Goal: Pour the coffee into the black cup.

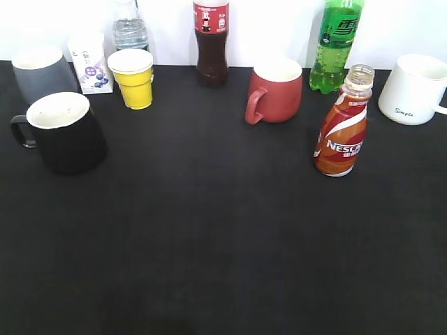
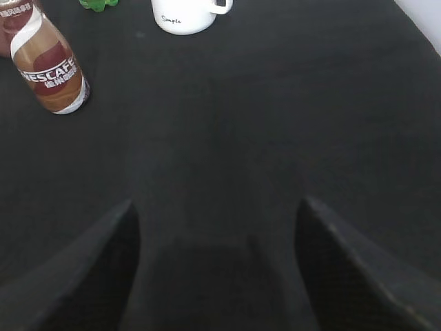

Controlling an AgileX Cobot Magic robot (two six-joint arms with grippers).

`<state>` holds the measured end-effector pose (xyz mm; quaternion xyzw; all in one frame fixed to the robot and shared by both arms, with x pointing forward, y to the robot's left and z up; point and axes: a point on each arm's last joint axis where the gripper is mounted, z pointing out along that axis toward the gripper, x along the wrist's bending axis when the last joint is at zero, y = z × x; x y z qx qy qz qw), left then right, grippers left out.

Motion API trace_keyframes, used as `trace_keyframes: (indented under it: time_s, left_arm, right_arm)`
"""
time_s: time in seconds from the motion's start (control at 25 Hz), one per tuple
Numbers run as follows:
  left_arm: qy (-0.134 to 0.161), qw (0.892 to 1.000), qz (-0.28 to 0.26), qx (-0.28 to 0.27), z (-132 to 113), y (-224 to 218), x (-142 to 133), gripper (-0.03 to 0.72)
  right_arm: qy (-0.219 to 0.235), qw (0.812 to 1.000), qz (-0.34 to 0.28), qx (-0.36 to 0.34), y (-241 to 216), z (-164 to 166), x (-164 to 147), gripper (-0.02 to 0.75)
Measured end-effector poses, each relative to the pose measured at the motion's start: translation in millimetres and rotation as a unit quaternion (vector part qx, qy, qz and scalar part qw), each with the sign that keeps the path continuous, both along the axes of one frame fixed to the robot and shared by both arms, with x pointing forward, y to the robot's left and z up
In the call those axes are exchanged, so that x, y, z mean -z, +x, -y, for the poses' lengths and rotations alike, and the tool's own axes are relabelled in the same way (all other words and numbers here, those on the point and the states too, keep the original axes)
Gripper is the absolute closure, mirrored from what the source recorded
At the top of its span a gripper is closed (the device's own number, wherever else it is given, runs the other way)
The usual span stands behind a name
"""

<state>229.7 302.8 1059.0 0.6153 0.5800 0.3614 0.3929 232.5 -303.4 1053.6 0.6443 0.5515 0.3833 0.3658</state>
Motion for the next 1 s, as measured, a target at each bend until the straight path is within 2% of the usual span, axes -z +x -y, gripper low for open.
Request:
trace_keyframes:
  time_s: [0.56,0.64,0.76,0.92,1.0]
  left_arm:
    - [0.0,1.0,0.0,0.0,0,0,0,0.452]
    - [0.001,1.0,-0.013,0.0,1,6,-2,0.449]
    - [-0.001,1.0,0.016,0.001,3,32,-28,0.439]
    - [0.0,0.999,0.047,0.001,7,93,-45,0.306]
    - [0.005,0.997,0.075,0.002,10,130,-47,0.291]
  right_arm:
    - [0.0,1.0,0.0,0.0,0,0,0,0.188]
    - [0.0,1.0,0.0,0.0,0,0,0,0.188]
    - [0.0,1.0,0.0,0.0,0,0,0,0.188]
    - [0.0,1.0,0.0,0.0,0,0,0,0.188]
    - [0.0,1.0,0.0,0.0,0,0,0,0.188]
